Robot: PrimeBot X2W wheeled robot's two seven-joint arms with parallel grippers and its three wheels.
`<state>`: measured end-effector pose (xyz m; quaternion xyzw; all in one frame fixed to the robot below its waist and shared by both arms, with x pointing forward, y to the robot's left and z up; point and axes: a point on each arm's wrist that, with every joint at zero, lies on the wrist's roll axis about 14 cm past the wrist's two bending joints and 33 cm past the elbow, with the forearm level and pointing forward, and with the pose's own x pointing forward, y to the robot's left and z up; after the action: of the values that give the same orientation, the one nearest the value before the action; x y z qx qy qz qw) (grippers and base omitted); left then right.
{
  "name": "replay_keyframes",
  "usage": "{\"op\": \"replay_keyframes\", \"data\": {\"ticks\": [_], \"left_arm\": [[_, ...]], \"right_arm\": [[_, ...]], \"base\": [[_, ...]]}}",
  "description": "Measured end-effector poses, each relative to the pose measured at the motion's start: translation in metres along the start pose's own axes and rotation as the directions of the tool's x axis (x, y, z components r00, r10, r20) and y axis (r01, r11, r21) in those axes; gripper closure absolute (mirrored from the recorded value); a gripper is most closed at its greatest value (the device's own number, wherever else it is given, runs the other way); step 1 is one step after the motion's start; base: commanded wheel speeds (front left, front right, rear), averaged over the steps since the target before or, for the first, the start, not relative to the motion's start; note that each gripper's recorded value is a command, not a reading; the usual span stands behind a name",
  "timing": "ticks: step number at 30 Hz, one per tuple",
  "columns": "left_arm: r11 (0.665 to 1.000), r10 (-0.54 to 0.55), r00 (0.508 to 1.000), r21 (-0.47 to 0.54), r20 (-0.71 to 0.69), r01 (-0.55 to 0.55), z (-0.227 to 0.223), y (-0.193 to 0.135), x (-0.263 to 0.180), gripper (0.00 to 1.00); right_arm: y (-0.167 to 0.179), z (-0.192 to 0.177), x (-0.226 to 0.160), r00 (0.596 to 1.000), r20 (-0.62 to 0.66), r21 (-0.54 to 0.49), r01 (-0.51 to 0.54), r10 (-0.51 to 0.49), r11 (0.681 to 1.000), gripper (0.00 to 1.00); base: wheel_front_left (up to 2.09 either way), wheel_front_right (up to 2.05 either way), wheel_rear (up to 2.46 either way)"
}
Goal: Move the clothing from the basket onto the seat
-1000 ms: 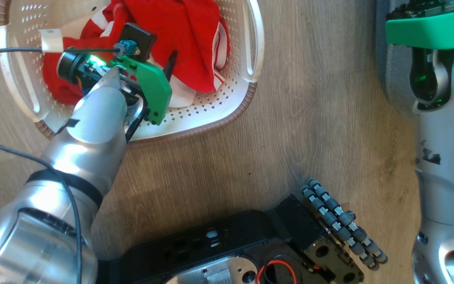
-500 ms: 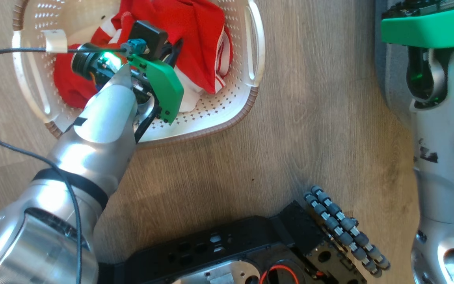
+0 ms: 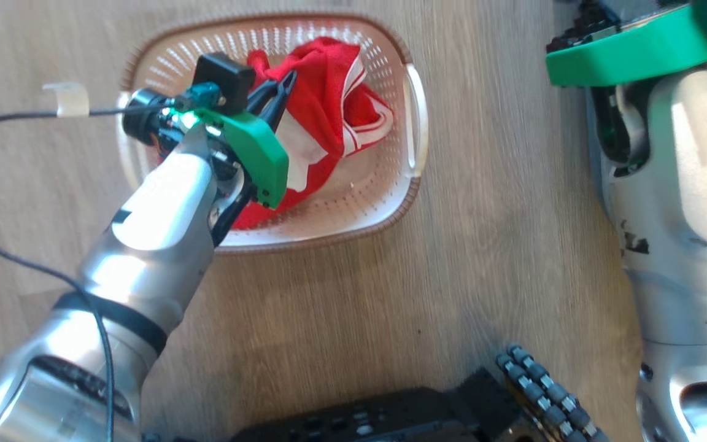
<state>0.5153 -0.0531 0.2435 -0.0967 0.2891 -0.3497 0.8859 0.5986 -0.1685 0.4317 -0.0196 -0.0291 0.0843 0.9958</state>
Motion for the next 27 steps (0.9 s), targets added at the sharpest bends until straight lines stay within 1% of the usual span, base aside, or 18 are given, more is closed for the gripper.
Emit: {"op": "replay_keyframes", "data": {"ticks": [4,10,15,16,22,27], "left_arm": [[0.999,0.030,0.998,0.021,0.059,-0.031,0.028,-0.002,-0.021,1.00],[0.995,0.082,0.985,0.038,0.151,-0.089,0.066,-0.004,-0.057,1.00],[0.989,0.118,0.963,0.058,0.241,-0.136,0.098,-0.008,-0.088,1.00],[0.989,0.118,0.963,0.058,0.241,-0.136,0.098,-0.008,-0.088,1.00],[0.980,0.135,0.927,0.091,0.349,-0.177,0.136,-0.022,-0.124,1.00],[0.970,0.131,0.887,0.128,0.443,-0.207,0.169,-0.036,-0.153,1.00]], "right_arm": [[0.012,0.021,-0.003,0.999,0.020,0.010,-0.025,0.025,1.000,0.00],[0.025,0.037,-0.020,0.999,0.008,0.030,-0.041,0.041,0.999,0.00],[0.032,0.055,-0.033,0.999,0.019,0.053,-0.044,0.043,0.998,0.00],[0.032,0.055,-0.033,0.999,0.019,0.053,-0.044,0.043,0.998,0.00],[0.036,0.066,-0.062,1.000,0.008,0.097,-0.026,0.026,0.995,0.00],[0.042,0.076,-0.082,1.000,0.010,0.120,-0.026,0.025,0.992,0.00]], "base": [[0.00,0.00,0.00],[0.00,0.00,0.00],[0.00,0.00,0.00],[0.00,0.00,0.00],[0.00,0.00,0.00],[0.00,0.00,0.00]]}}
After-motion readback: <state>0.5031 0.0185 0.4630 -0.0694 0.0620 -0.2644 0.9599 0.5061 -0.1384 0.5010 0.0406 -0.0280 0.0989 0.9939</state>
